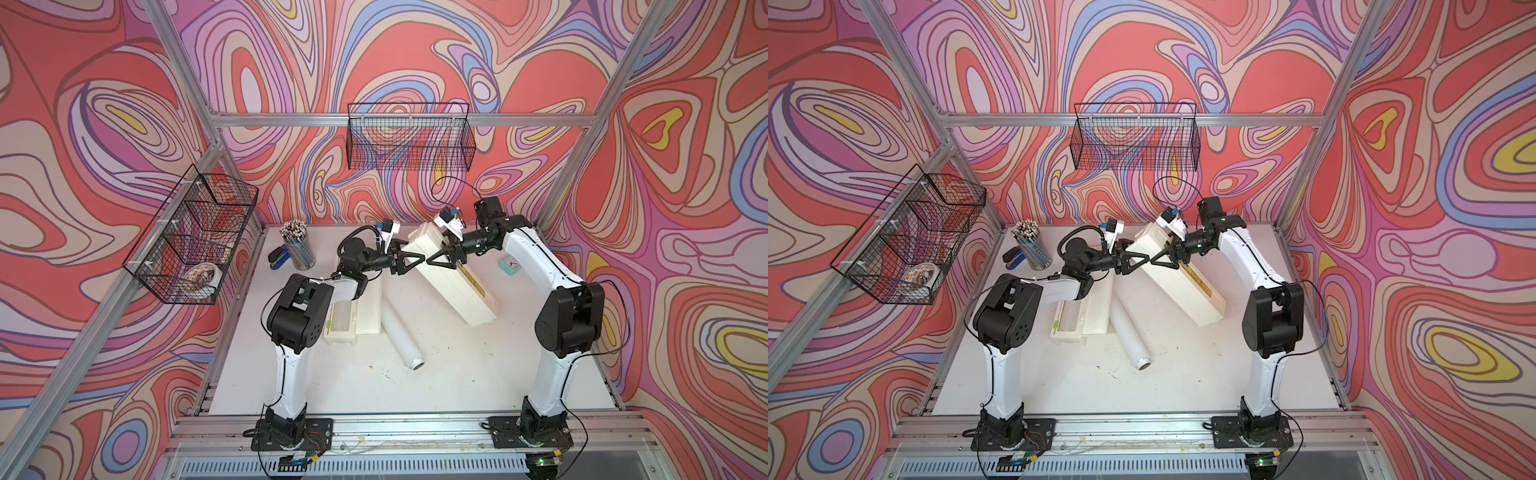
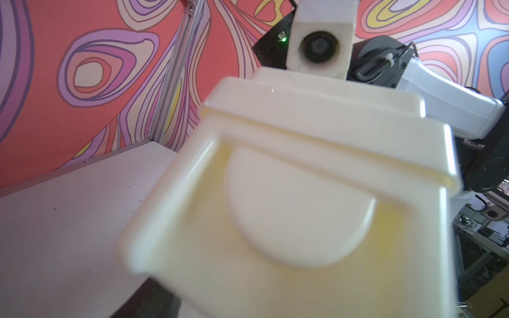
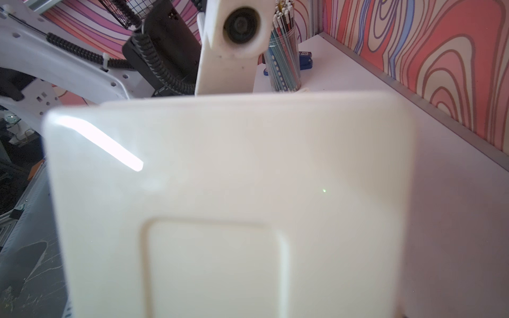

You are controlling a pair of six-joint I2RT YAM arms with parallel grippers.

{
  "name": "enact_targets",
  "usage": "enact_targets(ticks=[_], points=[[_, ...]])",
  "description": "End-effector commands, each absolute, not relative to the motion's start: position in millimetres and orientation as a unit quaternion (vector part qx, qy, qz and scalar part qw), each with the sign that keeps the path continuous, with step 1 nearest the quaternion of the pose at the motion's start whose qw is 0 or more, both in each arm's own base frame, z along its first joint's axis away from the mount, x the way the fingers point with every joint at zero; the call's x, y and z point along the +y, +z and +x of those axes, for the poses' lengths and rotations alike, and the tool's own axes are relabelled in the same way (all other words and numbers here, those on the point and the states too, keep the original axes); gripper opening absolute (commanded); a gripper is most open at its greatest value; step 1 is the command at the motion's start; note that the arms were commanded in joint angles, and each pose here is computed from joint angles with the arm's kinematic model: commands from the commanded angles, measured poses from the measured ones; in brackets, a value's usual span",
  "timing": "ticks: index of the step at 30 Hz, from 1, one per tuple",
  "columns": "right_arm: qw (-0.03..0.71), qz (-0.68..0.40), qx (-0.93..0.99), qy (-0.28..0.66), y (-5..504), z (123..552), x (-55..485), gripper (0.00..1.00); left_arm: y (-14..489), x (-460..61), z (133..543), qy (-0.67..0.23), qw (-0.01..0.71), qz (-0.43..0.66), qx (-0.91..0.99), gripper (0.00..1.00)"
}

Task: Put plastic wrap rolls into dispensers
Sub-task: Open the lid of the plastic wrap cutting box.

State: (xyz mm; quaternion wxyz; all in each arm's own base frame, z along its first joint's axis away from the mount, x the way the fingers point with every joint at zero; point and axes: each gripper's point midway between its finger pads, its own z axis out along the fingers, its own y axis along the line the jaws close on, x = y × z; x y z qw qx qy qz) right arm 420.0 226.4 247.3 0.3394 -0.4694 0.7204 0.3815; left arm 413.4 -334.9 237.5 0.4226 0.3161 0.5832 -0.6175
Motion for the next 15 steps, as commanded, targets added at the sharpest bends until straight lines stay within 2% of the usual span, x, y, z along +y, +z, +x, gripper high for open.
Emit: enact_targets(ticks=[1,2,3,6,9,12,15], points=[[0.285,-0.456,0.750,0.386,226,406,243,0.81,291,-356,390,-0.613,0.487,0.371,0.500,0.60],[0.286,-0.454,0.757,0.372,226,408,240,0.98,288,-355,390,-0.611,0.487,0.370,0.502,0.60],[0.288,-0.452,0.764,0.358,225,411,237,0.98,285,-356,390,-0.612,0.483,0.371,0.505,0.59],[0.297,-0.456,0.764,0.348,231,412,234,0.98,282,-355,390,-0.611,0.480,0.372,0.507,0.59],[0.295,-0.458,0.755,0.364,234,410,238,0.93,284,-356,391,-0.612,0.481,0.372,0.506,0.61],[0.289,-0.469,0.741,0.385,236,401,242,0.84,286,-354,394,-0.605,0.493,0.366,0.507,0.81],[0.285,-0.479,0.731,0.393,237,392,242,0.82,290,-344,403,-0.592,0.512,0.356,0.511,0.89]])
